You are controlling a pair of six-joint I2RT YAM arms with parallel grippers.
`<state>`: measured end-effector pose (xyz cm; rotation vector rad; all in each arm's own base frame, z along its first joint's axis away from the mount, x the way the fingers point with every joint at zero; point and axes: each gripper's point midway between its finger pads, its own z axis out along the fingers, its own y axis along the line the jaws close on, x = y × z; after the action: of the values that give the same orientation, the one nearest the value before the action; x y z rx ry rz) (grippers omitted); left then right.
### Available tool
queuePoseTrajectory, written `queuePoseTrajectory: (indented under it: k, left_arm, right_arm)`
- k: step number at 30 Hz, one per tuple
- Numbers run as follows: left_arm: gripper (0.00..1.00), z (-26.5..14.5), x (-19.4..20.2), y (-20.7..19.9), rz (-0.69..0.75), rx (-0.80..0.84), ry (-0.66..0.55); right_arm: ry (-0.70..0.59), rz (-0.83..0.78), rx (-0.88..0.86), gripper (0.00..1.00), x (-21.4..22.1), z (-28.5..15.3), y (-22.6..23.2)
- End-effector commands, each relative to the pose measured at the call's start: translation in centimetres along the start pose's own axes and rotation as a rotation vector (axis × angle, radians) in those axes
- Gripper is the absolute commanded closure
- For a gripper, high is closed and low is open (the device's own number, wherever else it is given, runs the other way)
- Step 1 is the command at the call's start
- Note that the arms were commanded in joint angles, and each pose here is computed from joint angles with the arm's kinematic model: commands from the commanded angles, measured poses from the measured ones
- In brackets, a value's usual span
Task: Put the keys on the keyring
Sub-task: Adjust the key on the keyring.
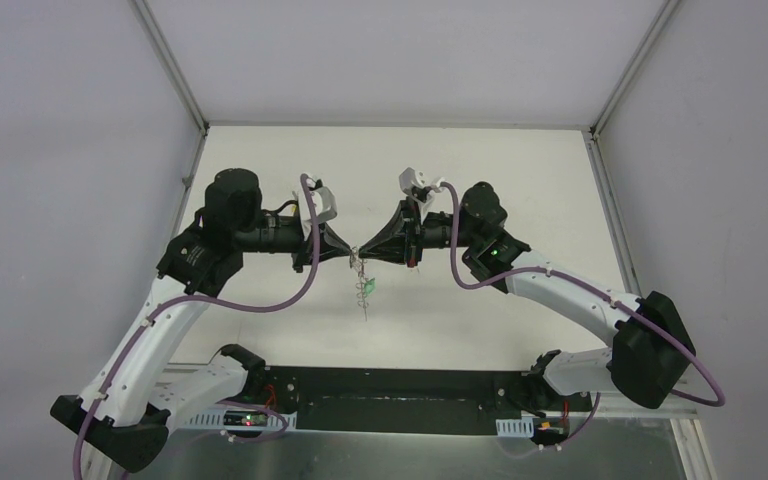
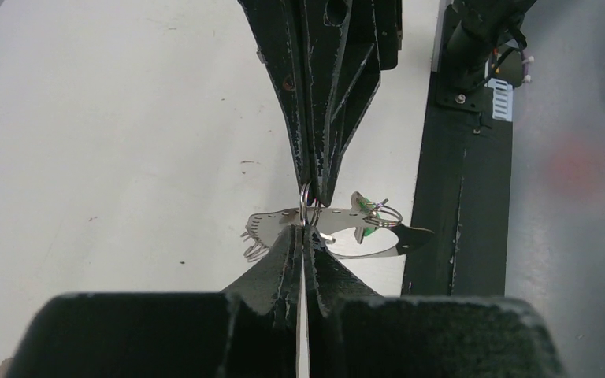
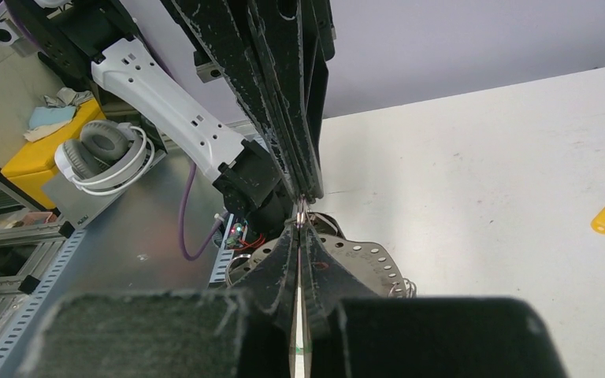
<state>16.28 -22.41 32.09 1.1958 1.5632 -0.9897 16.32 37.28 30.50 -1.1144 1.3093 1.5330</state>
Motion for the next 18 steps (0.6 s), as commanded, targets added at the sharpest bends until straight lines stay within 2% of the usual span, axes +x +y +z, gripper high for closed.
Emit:
queuePoseTrajectory:
  k: [1,9,18]
  left_arm:
    - [1.0,-0.5,-0.2,0.3,0.039,-0.013,0.018]
    - [1.0,-0.6,1.7,-0.6,-0.001,0.017,0.059]
    - [1.0,0.2,1.6,-1.5,-0.028,0.085,0.026]
  right_arm:
    - [-0.068,-0.107,-0.032,1.0,-3.1,0.0,1.4]
    - [-0.087,-0.116,-0.036,1.0,-3.9,0.2,1.4]
    - [-0.095,-0.105,-0.045,1.0,-3.9,0.4,1.4]
